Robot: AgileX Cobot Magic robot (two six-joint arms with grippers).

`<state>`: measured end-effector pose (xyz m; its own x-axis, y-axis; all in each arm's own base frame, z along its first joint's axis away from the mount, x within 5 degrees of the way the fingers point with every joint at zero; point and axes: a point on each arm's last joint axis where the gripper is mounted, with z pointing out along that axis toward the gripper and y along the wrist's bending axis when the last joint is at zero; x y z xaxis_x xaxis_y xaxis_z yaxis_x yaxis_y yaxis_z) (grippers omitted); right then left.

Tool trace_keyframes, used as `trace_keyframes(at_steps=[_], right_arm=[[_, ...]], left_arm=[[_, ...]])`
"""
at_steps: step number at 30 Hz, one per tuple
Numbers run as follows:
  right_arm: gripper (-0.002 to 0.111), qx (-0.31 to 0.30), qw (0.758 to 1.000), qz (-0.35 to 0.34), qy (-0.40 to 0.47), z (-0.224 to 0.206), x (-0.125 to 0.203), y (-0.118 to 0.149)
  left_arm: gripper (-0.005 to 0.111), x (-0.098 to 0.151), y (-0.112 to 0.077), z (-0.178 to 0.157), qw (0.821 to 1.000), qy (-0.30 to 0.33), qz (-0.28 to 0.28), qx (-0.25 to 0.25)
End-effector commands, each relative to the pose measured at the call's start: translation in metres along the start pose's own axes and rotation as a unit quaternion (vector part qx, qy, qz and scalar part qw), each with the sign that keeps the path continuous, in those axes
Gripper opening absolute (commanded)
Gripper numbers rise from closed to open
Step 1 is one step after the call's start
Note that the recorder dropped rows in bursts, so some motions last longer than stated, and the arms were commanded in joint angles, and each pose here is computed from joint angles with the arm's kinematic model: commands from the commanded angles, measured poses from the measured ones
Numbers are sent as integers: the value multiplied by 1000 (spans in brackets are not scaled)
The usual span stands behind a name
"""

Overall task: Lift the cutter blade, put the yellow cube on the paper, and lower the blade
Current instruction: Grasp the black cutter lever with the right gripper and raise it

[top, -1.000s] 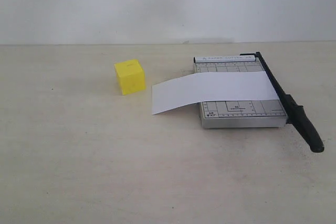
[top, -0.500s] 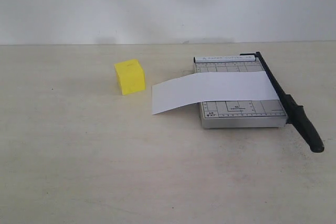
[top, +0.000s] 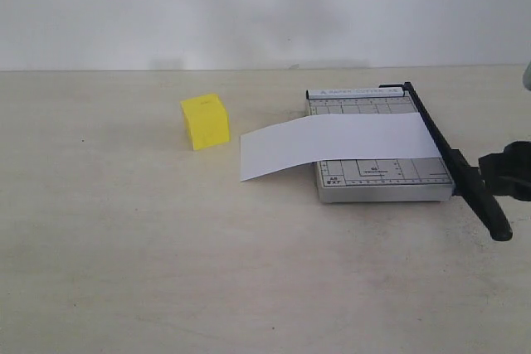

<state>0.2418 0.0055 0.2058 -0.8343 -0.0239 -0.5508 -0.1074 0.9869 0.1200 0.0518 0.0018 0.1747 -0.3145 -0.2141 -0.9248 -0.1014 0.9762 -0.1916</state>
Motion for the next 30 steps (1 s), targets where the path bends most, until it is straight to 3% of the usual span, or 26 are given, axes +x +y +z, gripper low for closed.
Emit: trace_keyframes(at_steps=[1,11,18,26,30], right_arm=[[53,8,1000,17,8,19,-1,-6],[50,5,997,29,71,51,11,-11],[0,-7,996,26,88,49,13,-8],[0,-38,994,13,97,40,-10,-3],[0,-32,998,6,56,30,-28,-3]], left_arm=[[4,-2,0,-1,1000,-6,-2,1],[4,-2,0,-1,1000,-6,-2,1],[4,-2,0,-1,1000,-6,-2,1],[4,-2,0,-1,1000,-6,-2,1],[4,-2,0,-1,1000,-6,-2,1]])
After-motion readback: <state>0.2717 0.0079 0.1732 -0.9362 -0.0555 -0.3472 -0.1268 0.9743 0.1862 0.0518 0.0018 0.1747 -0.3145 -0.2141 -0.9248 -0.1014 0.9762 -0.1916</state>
